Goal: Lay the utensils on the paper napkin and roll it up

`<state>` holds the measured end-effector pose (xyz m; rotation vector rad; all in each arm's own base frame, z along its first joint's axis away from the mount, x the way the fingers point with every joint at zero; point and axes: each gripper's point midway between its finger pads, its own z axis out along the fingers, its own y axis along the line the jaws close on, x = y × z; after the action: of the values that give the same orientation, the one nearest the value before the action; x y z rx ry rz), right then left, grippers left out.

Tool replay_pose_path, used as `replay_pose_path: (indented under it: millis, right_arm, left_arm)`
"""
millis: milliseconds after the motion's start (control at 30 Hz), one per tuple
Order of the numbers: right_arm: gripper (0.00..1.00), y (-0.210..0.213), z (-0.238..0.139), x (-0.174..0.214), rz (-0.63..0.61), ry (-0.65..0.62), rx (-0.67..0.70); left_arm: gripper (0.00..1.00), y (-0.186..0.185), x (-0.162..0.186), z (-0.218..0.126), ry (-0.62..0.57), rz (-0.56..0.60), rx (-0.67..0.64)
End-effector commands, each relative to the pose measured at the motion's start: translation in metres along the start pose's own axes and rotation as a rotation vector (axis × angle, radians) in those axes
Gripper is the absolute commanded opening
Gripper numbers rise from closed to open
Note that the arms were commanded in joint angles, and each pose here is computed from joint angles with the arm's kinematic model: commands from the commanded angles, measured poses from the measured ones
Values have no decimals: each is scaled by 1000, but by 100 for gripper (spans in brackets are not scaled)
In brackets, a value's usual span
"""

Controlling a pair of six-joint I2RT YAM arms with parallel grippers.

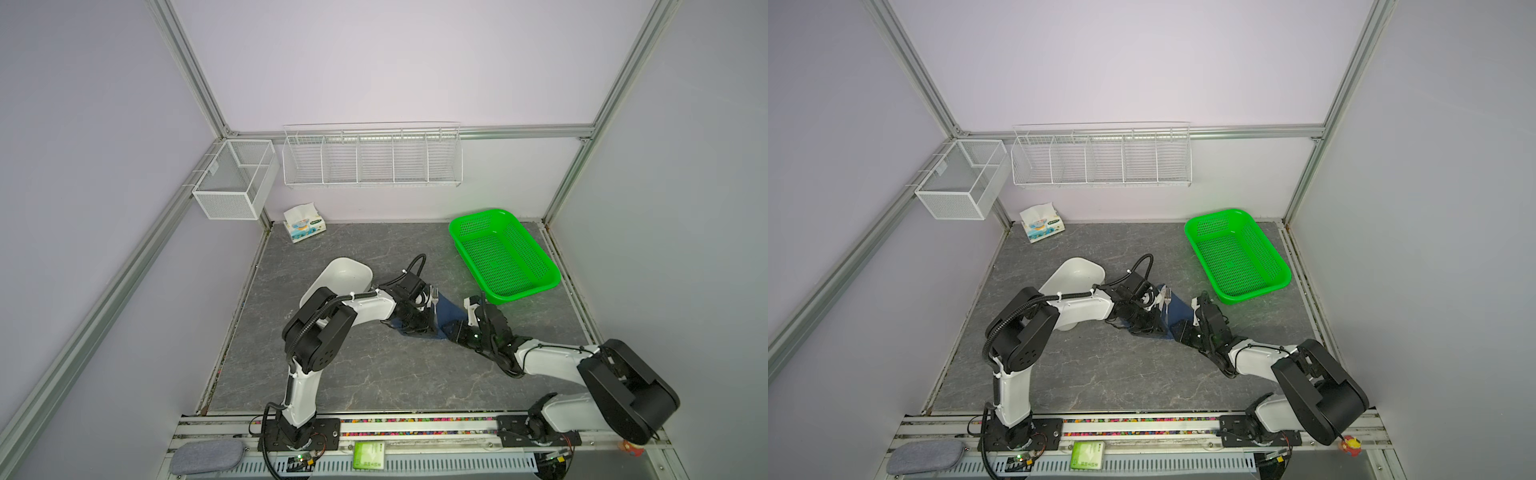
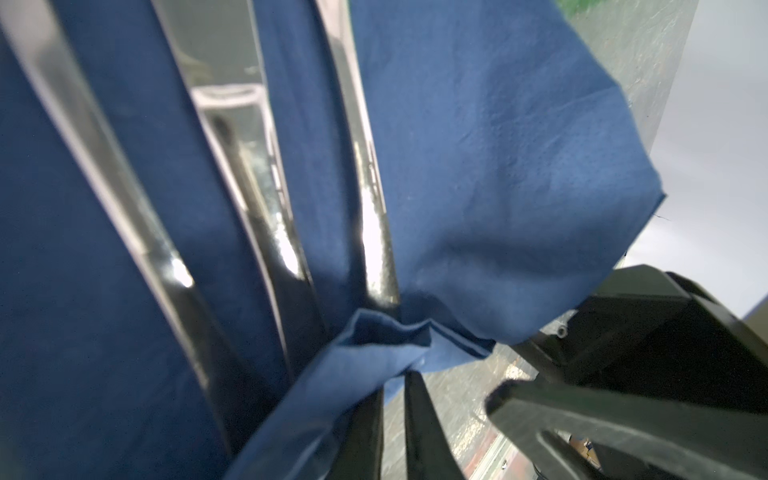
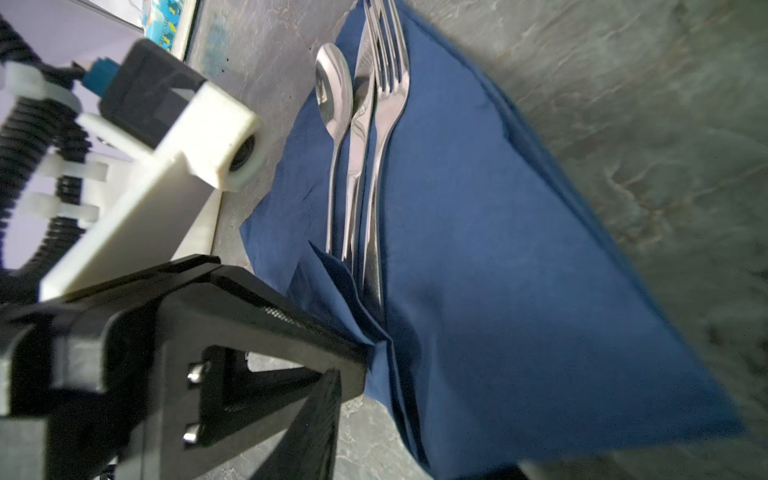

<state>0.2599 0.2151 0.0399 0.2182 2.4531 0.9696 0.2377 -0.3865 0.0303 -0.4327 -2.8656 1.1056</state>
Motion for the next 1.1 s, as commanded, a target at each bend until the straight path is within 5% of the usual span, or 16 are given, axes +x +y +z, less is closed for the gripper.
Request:
replay_pose_path:
  millis: [0, 700, 1067]
  right_arm:
    - [40, -4, 1, 3, -56, 33, 43]
    - [44, 4, 3, 8, -139, 78, 67]
    - [36, -7, 6, 11, -162, 94, 163]
  left_arm:
    - [13, -10, -6, -6, -18, 29, 8]
    - [18, -16, -14, -7, -60, 32, 35]
    - [17, -16, -14, -10, -68, 33, 26]
